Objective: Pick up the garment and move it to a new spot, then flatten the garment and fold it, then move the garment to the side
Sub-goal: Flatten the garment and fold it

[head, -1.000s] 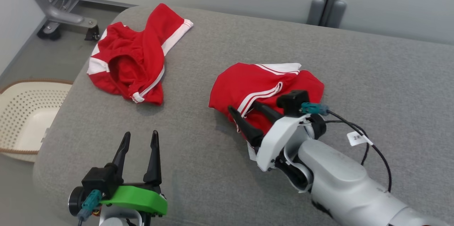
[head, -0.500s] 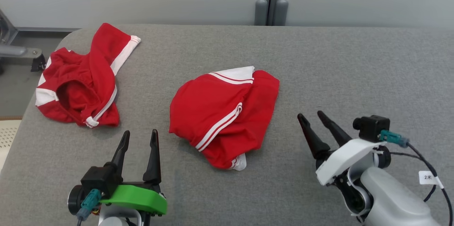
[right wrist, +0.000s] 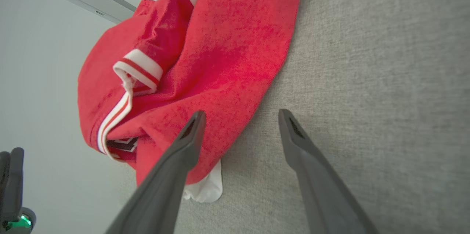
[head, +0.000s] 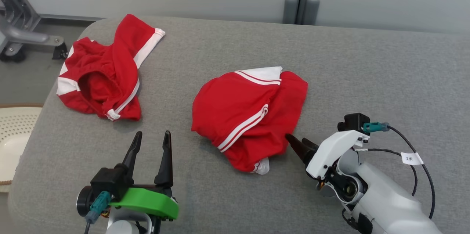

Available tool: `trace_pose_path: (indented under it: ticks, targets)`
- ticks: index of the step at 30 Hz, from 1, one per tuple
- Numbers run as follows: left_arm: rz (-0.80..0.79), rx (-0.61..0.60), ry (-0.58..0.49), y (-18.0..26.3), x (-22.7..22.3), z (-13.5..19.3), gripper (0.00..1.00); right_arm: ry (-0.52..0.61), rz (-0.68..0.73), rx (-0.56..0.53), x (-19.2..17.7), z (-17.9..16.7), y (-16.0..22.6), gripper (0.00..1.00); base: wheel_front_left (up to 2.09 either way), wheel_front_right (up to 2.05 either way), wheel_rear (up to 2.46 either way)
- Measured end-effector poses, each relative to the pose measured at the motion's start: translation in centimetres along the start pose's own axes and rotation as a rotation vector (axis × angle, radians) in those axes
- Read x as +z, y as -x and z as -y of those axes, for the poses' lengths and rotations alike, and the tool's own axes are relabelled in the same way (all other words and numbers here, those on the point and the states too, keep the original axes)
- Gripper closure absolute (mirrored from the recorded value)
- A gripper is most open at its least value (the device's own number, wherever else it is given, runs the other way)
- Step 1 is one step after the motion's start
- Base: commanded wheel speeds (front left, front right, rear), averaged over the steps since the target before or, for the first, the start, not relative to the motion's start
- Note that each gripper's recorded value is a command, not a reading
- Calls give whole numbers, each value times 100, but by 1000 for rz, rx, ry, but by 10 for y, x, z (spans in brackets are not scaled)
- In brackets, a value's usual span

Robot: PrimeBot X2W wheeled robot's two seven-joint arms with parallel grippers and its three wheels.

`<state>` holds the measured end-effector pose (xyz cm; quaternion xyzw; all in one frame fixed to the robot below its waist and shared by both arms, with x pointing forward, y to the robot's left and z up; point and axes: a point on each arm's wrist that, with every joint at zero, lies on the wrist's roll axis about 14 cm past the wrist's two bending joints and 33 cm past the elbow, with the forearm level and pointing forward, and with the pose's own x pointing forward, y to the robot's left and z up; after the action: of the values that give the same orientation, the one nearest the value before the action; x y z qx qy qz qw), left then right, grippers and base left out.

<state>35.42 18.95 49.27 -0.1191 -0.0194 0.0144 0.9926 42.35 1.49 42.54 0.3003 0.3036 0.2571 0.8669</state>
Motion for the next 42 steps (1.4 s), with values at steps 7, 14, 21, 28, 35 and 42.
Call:
trace_pose_path:
  ticks: [7,14,21,28,35,42]
  targets:
    - [10,79,-1,11,4,-22,0,-184,-129,-9,-17,-13,-31,36,0,0,0]
    - [13,143,-7,20,7,-41,0,-139,-32,55,4,-35,-46,100,0,0,0]
    - [10,113,0,15,4,-32,0,12,161,81,75,-29,-26,100,0,0,0]
    - [5,30,14,3,1,-6,0,131,331,-12,139,13,30,100,0,0,0]
    - [-8,-62,22,-11,-5,24,0,219,374,-309,141,114,100,100,0,0,0]
    - [-33,-108,22,-20,-13,38,0,177,386,-477,113,162,127,0,0,0,0]
